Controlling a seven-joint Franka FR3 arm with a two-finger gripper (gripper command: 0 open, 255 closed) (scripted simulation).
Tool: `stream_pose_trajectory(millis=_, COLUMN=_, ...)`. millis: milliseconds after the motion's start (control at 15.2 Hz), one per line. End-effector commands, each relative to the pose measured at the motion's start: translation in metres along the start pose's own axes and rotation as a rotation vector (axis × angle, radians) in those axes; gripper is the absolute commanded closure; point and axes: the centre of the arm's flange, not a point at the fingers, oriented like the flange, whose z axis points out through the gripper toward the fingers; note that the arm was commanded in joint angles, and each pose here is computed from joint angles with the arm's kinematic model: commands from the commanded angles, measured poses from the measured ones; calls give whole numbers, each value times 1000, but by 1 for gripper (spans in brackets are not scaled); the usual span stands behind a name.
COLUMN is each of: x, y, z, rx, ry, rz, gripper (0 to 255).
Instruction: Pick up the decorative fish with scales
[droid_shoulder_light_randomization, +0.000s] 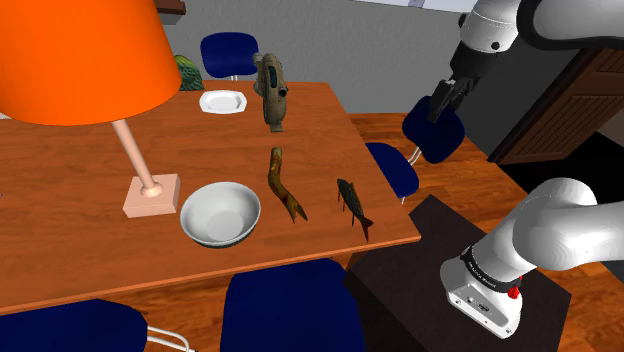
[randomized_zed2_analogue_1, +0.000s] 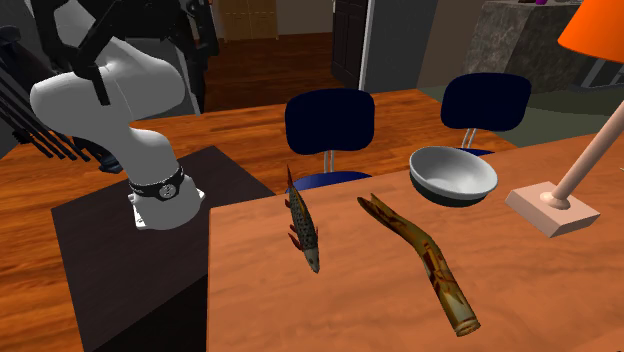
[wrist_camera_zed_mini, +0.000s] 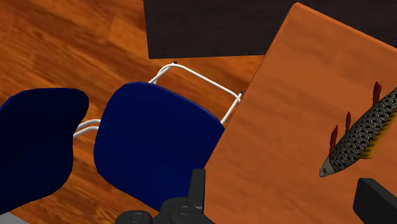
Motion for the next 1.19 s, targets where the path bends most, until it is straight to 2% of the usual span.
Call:
stream_pose_trajectory(millis=0, x=0, y=0, z=0, rx=0, ry=0, rz=0, gripper=0)
stream_pose_trajectory(millis=528, x=-4, y=-79, z=73, rx=-19, ry=11, rz=158, gripper=0)
stream_pose_trajectory(millis=1122, x=8, y=-167, z=156, rx=-39, ry=22, rz=336, gripper=0)
